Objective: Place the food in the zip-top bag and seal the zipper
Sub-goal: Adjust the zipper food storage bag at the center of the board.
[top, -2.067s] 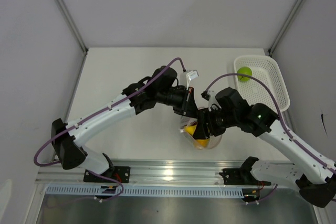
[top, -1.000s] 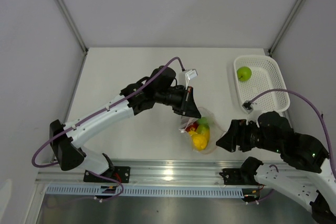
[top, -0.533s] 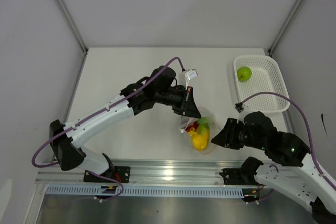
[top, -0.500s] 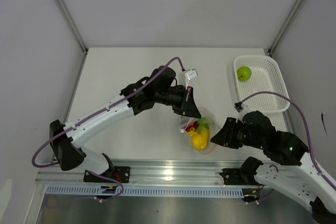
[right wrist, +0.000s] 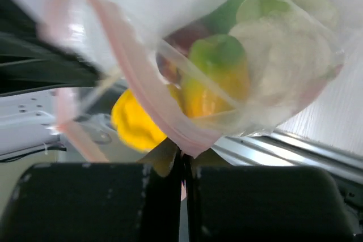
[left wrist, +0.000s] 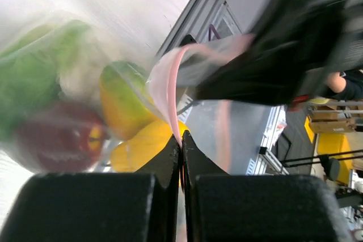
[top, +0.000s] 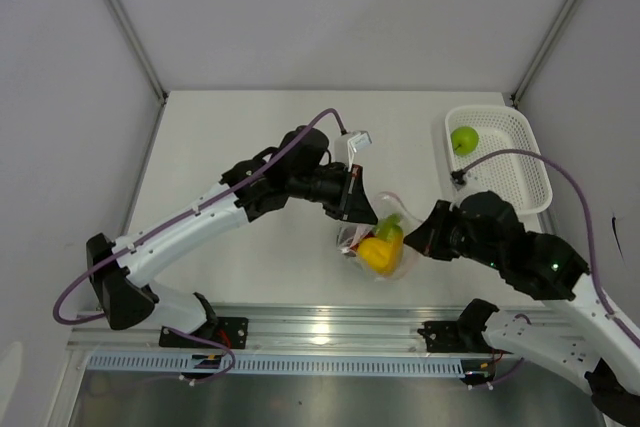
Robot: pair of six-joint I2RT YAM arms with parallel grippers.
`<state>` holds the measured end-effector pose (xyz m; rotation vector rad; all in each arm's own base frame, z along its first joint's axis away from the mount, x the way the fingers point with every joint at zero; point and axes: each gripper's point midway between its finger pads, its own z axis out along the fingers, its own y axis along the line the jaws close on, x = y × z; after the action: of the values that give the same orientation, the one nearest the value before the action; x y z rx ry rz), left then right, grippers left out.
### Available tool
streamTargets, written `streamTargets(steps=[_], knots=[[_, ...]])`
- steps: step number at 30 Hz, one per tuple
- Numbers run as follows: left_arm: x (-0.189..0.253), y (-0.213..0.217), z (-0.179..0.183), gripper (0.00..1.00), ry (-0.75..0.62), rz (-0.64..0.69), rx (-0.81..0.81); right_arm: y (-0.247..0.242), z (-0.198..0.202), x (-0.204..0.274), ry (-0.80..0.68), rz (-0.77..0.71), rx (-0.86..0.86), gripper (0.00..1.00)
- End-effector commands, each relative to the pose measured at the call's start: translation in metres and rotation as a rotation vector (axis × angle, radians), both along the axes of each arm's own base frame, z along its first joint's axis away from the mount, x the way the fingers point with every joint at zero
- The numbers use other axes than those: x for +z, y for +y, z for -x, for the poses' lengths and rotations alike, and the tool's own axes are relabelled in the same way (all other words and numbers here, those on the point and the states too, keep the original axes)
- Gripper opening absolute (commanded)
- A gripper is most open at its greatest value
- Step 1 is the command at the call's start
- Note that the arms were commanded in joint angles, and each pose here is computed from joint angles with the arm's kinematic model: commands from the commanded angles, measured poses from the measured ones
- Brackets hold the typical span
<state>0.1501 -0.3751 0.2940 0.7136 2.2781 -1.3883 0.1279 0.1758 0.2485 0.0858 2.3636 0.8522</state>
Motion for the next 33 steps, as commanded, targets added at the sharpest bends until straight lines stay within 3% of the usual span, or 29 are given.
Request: streamTargets(steps=[1, 5, 11, 16, 24, 33], knots=[[0.043, 0.011, 0.005, 0.01, -0.13, 0.079, -0.006, -0.014, -0.017, 0.095, -0.258, -0.091, -0.053, 0.0], [0.05, 0.019, 0.008, 0.01, -0.149, 0.1, 0.016, -0.011, -0.018, 0.109, -0.281, -0.091, -0.032, 0.0], [0.014, 0.011, 0.008, 0.01, -0.06, 0.059, 0.006, -0.009, -0.036, 0.058, -0.211, 0.034, -0.062, 0.0], [0.017, 0.01, 0.007, 0.01, -0.068, 0.061, 0.007, -0.015, -0.055, 0.031, -0.145, 0.096, -0.089, 0.0], [0.041, 0.017, 0.011, 0.01, -0.096, 0.084, 0.012, -0.023, -0.069, 0.078, -0.234, 0.052, -0.053, 0.0], [0.015, 0.007, 0.009, 0.01, -0.041, 0.064, -0.003, -0.014, -0.101, 0.039, -0.078, 0.033, -0.009, 0.0]])
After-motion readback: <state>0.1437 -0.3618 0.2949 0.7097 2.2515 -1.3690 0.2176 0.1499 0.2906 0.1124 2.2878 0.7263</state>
